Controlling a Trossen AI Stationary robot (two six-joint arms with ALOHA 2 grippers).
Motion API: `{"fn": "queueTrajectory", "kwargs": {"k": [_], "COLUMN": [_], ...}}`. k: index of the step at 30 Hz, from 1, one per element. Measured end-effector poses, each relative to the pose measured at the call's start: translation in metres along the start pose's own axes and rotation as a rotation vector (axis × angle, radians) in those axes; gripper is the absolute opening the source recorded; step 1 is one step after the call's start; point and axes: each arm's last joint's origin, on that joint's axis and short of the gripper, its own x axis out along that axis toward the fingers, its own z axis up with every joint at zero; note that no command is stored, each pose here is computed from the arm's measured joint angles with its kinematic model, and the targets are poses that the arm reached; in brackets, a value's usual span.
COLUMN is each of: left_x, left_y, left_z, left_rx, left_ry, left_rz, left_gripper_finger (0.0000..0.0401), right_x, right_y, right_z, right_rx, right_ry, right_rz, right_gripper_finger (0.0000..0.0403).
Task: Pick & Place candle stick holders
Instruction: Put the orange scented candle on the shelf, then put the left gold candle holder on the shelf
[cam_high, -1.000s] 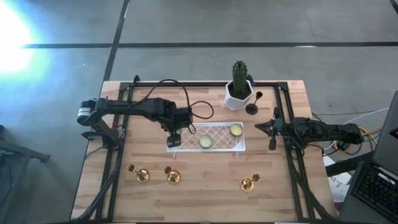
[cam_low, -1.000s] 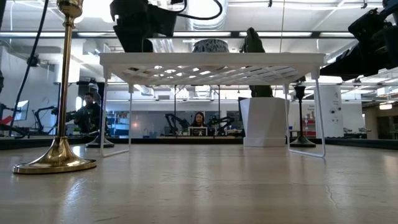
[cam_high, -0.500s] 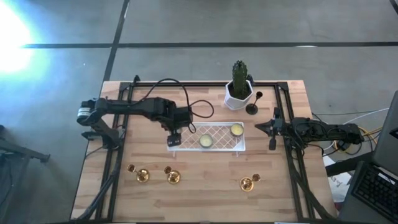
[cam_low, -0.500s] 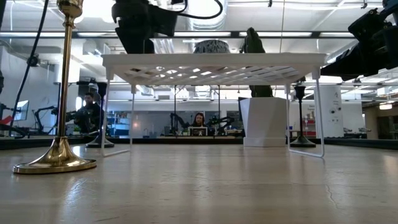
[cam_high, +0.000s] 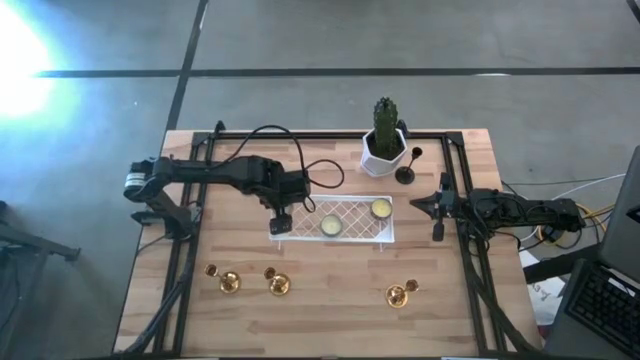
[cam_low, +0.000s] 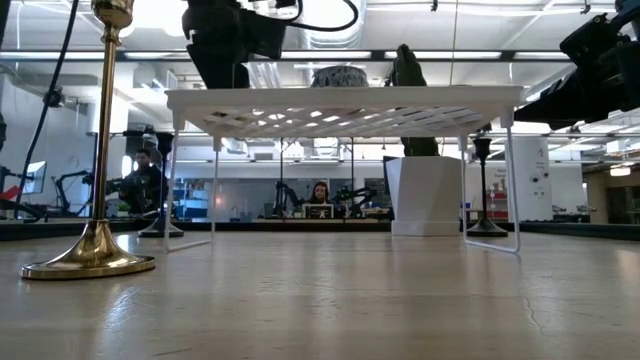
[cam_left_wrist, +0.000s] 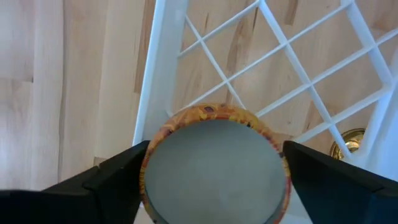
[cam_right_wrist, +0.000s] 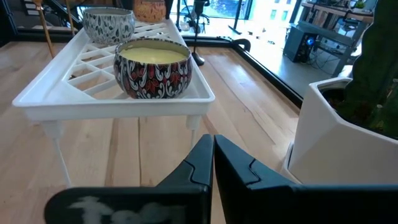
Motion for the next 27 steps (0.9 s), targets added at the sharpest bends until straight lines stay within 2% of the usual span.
{"fn": "queueTrajectory", "kwargs": {"k": [5,19,27], "left_x": [-0.001,-0.016,-0.035], "left_y": [0.0,0.001,0.002], "left_z": [0.001,0.001,-0.001], "left_rx": [-0.005,-0.021,-0.049], "left_ry": [-0.004,0.013,0.042], "left_rz": [0.002,0.002,0.0], "left_gripper_finger": [0.0385,0.0389,0.0389], "right_x": [0.0,0.0,0.0], "right_y": [0.0,0.0,0.0], "right_z": [0.0,0.0,0.0], "right_rx": [0.0,0.0,0.0], "right_ry": [0.0,0.0,0.0], "right_rz": [0.0,0.0,0.0], "right_gripper_finger": [0.0008,0.0008,0.0008]}}
